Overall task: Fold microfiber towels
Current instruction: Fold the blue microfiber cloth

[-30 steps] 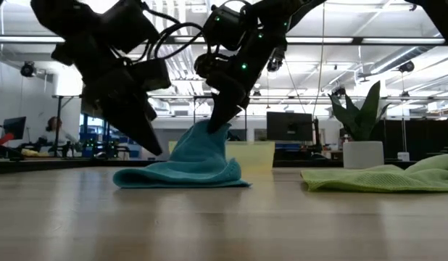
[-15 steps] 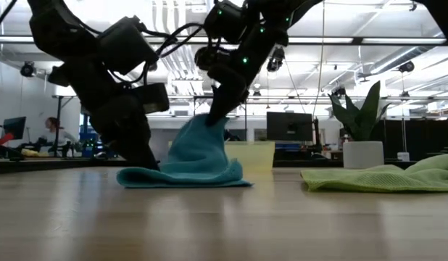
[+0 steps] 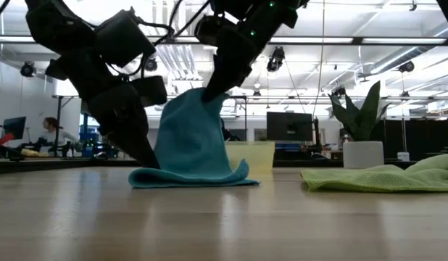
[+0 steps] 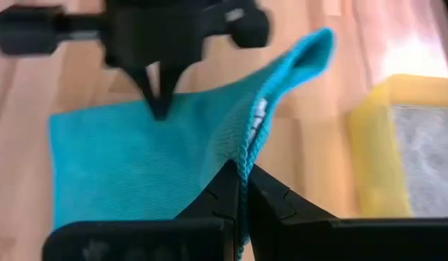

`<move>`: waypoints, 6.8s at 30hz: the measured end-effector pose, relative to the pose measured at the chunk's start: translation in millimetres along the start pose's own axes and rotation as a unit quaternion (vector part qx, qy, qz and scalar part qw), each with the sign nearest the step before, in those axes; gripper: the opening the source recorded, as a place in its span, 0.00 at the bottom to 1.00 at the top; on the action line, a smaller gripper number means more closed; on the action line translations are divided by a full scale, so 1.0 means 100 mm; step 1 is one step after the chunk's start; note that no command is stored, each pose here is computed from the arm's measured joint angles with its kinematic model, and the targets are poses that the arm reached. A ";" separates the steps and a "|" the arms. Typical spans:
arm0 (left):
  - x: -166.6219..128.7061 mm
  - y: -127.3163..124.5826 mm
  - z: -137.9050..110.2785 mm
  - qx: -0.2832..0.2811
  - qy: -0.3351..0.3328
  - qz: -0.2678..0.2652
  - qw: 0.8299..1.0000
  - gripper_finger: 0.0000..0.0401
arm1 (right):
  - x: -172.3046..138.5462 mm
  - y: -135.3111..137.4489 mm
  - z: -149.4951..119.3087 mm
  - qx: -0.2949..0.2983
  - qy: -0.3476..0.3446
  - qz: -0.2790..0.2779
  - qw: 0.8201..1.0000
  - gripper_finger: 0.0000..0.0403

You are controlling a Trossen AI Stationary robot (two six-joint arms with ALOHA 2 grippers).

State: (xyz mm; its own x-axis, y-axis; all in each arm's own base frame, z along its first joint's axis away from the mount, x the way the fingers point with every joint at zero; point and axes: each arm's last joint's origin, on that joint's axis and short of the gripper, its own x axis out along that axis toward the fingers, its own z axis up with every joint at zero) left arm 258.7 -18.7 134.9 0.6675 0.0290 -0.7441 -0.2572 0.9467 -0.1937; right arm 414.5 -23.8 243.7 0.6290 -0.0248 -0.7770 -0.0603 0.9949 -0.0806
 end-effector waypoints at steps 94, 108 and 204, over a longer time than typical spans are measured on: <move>-0.39 -0.07 0.29 0.042 -0.044 -0.014 0.998 0.00 | 0.11 1.12 -0.14 0.016 0.037 0.062 0.997 0.40; 0.03 -0.10 0.26 0.045 -0.017 -0.008 0.999 0.00 | 0.40 0.58 -0.54 0.152 0.032 0.017 0.988 0.30; 0.03 -0.36 -0.12 -0.012 0.045 0.020 0.999 0.00 | 0.81 0.42 -0.77 0.196 0.023 0.016 0.980 0.02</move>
State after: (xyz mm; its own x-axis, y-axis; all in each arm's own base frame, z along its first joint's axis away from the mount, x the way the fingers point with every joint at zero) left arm 262.1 -56.7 132.1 0.5913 0.0373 -0.8056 -0.3002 0.9373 -0.1770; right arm 403.2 8.1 128.7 0.5951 0.0112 -0.8036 0.2283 0.9564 0.1824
